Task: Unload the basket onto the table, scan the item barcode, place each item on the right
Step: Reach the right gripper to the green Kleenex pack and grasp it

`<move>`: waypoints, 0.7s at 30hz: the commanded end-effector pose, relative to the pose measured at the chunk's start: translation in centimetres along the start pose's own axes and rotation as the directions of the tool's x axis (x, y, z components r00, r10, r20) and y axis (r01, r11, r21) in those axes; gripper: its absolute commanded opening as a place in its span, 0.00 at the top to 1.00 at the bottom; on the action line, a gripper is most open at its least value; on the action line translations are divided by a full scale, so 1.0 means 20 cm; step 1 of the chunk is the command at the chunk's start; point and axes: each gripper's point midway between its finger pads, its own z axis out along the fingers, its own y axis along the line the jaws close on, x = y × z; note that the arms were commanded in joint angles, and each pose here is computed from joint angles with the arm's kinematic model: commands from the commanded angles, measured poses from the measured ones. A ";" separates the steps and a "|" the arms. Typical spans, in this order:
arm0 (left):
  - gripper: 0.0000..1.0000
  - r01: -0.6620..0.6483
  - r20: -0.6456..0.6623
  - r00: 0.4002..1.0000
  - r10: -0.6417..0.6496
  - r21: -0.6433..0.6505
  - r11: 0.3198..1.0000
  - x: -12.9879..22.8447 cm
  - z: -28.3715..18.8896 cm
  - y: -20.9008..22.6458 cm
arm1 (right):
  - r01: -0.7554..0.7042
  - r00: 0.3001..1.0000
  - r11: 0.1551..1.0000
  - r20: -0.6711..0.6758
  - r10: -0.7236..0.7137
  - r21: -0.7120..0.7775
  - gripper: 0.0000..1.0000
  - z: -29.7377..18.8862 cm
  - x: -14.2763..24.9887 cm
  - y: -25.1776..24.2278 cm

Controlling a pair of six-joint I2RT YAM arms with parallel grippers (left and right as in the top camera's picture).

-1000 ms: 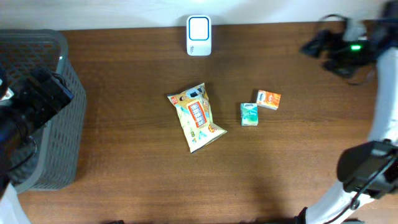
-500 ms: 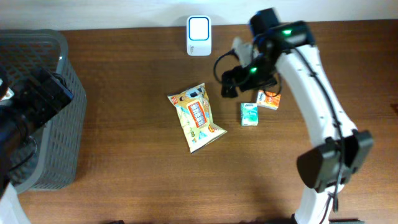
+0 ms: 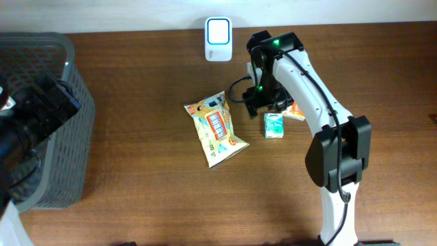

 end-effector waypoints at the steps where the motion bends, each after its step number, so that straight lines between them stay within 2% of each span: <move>1: 0.01 0.010 0.013 1.000 -0.010 -0.002 1.000 -0.01 -0.02 0.01 | -0.113 0.994 0.982 0.015 0.112 0.152 0.16 0.01 -0.01 -0.18; 6: 0.01 0.010 0.013 1.000 -0.010 -0.002 1.000 -0.01 -0.02 0.01 | -0.172 0.985 0.978 0.010 0.172 0.117 0.15 0.01 0.00 -0.30; 8: 0.01 0.010 0.013 1.000 -0.010 -0.002 1.000 -0.01 -0.02 0.01 | -0.100 0.995 0.994 -0.009 0.100 -0.035 0.15 0.02 0.00 -0.25; 11: 0.01 0.010 0.013 1.000 -0.010 -0.002 1.000 -0.01 -0.02 0.01 | -0.034 0.999 0.987 -0.014 0.033 -0.155 0.15 0.01 0.01 -0.20; 13: 0.01 0.010 0.013 1.000 -0.010 -0.002 1.000 -0.01 -0.02 0.01 | -0.043 0.999 0.987 -0.027 0.039 -0.155 0.16 0.01 0.02 -0.21; 17: 0.01 0.010 0.013 1.000 -0.010 -0.002 1.000 -0.01 -0.02 0.01 | -0.060 0.998 0.992 -0.037 0.056 -0.114 0.24 0.01 0.04 -0.24; 21: 0.01 0.010 0.013 1.000 -0.010 -0.002 1.000 -0.01 -0.02 0.01 | -0.083 0.996 0.996 -0.041 0.081 -0.046 0.24 0.02 0.04 -0.30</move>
